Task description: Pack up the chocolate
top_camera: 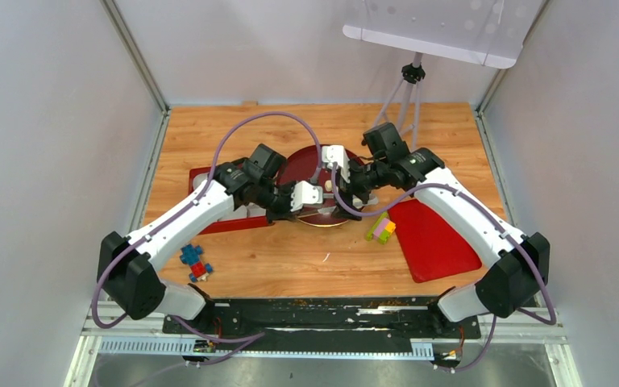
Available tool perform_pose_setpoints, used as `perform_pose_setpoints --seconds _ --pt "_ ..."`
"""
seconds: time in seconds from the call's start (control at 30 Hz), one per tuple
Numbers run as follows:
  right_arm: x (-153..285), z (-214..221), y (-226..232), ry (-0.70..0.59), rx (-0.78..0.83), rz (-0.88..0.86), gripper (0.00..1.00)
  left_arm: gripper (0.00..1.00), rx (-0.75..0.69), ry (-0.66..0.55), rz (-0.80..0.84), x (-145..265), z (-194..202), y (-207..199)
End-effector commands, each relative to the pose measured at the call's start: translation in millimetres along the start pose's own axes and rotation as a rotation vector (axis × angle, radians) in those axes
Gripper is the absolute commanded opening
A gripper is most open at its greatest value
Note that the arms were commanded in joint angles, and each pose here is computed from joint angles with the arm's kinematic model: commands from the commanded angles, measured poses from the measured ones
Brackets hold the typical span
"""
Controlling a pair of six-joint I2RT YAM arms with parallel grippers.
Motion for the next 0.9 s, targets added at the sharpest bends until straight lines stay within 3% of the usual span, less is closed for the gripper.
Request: perform_pose_setpoints --seconds 0.0,0.3,0.57,0.77,0.87 --pt "-4 1 -3 -0.003 -0.011 0.025 0.93 0.00 -0.045 -0.131 -0.055 17 -38 11" --pt "-11 9 -4 0.042 -0.042 -0.013 0.81 0.00 -0.039 -0.180 -0.030 15 -47 15" --pt "-11 21 0 0.100 -0.010 -0.059 0.63 0.00 0.131 -0.360 -0.040 24 -57 37" --pt "-9 19 1 0.099 0.004 -0.063 0.25 0.02 0.128 -0.368 -0.036 20 -53 38" --pt "-7 17 1 0.094 0.005 -0.058 0.15 0.04 0.120 -0.347 -0.034 16 -45 35"
Point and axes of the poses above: each gripper's point midway between its finger pads, its own x axis back along the fingers, its own y axis along the line the jaws close on, z = x × y, the point moved 2 cm from there along x, back along the fingers, and after that the axes turned 1 degree about -x, right-handed, at the moved point
